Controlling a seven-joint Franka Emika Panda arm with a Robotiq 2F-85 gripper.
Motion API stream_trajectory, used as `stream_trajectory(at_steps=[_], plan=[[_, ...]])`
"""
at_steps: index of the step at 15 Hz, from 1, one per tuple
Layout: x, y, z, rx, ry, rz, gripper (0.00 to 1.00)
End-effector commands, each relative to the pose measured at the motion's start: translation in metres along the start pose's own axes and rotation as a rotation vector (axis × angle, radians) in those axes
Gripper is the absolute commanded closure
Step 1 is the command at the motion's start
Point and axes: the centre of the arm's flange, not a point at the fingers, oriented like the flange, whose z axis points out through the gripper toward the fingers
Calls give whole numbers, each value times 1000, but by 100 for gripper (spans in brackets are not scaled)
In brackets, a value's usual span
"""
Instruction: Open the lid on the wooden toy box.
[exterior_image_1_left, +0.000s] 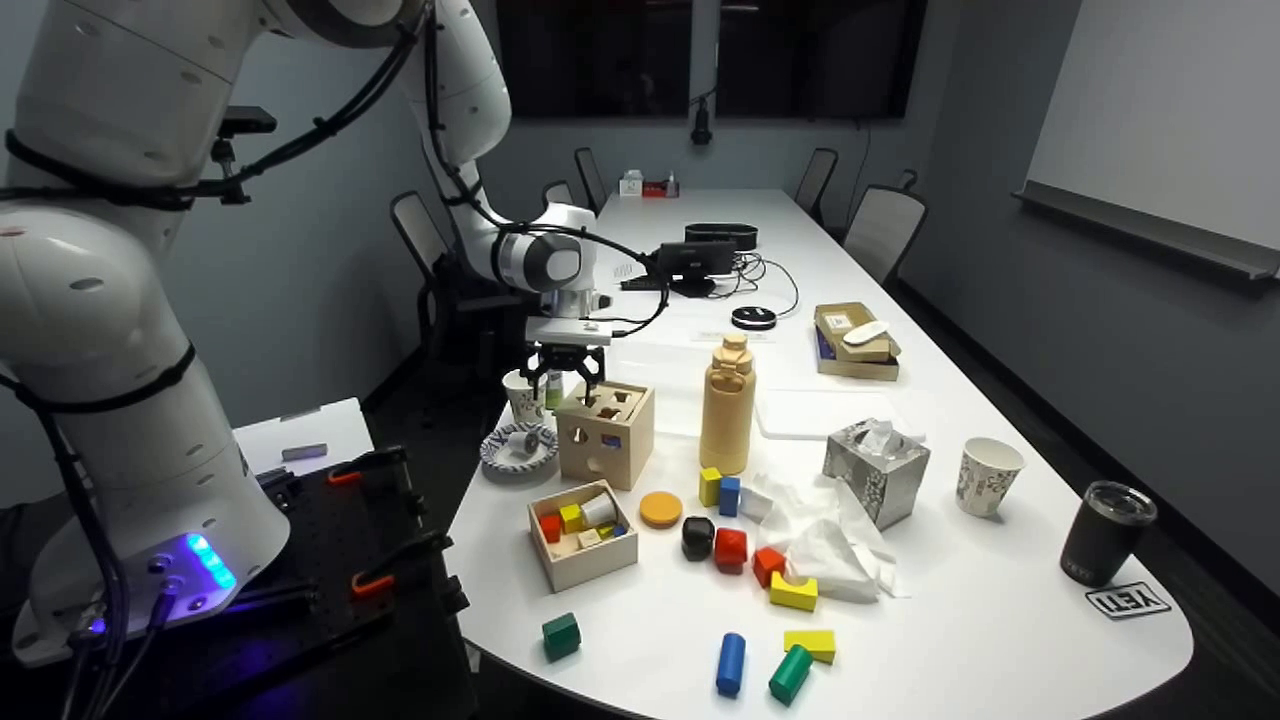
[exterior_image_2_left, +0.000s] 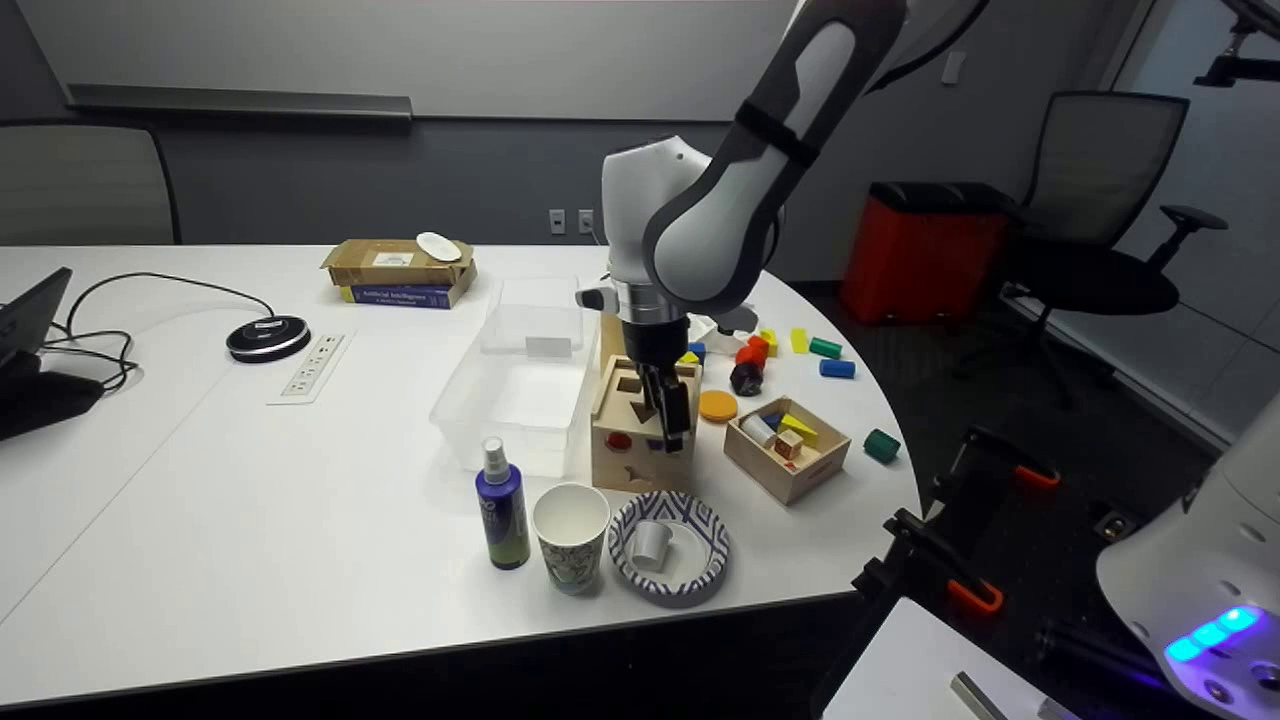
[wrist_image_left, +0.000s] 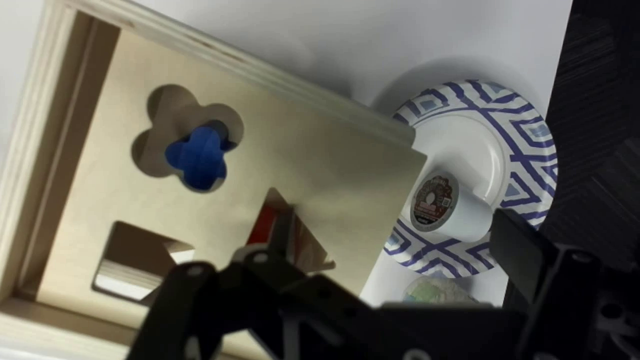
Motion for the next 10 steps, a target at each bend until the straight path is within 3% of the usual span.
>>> stream_trajectory(at_steps=[1,10], plan=[[1,-4,5,14,-20,13,0],[4,-11,8,36,-19,13,0]])
